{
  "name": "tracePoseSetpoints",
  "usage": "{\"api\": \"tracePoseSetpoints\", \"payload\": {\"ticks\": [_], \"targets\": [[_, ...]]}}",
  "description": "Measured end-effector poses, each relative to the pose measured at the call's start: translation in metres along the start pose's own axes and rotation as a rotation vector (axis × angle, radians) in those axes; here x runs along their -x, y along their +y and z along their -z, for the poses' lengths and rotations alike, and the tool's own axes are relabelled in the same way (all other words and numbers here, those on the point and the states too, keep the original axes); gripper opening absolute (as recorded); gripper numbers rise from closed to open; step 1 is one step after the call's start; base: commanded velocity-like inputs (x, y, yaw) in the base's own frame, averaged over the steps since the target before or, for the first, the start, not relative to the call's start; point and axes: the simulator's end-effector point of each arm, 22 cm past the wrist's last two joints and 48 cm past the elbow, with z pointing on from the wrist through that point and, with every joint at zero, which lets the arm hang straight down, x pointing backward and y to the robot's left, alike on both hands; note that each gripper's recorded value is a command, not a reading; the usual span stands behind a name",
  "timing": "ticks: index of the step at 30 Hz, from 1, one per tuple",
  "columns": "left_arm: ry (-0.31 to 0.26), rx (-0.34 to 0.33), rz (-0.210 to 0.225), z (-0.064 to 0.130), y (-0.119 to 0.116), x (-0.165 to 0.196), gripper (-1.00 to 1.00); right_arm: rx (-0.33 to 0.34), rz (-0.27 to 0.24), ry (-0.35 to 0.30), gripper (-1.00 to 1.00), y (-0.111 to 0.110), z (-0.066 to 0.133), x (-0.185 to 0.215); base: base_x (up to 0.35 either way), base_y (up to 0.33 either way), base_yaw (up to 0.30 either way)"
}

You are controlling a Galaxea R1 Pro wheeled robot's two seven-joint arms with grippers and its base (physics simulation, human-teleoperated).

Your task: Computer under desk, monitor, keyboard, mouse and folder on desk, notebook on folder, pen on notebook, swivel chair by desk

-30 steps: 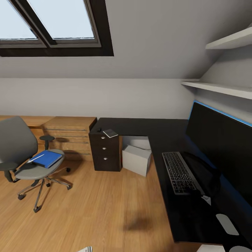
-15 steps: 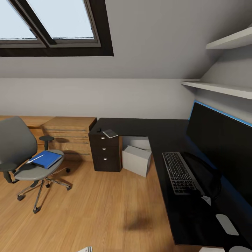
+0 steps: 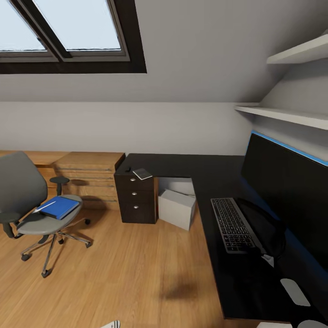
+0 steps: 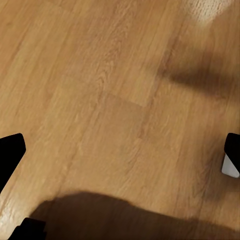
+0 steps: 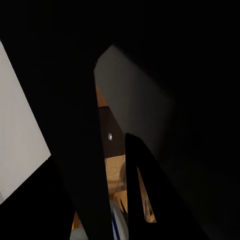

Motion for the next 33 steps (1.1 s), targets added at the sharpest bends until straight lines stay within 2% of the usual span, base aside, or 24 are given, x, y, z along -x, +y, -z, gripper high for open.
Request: {"api": "tracePoseSetpoints", "payload": {"ticks": [10, 25, 33], "targets": [[-0.001, 0.000, 0.004, 0.000, 0.000, 0.000, 1.00, 0.000, 0.000, 0.000, -1.00, 0.000, 0.000, 0.000, 0.000, -0.001, 0.000], [-0.001, 0.000, 0.007, -0.019, 0.004, -0.011, 1.00, 0.035, 0.000, -0.003, -1.00, -0.013, -0.008, 0.001, 0.000, 0.000, 0.000], [-0.002, 0.000, 0.007, -0.019, 0.004, -0.011, 1.00, 0.034, 0.001, -0.003, -1.00, -0.013, -0.008, 0.001, 0.000, 0.000, 0.000]]}}
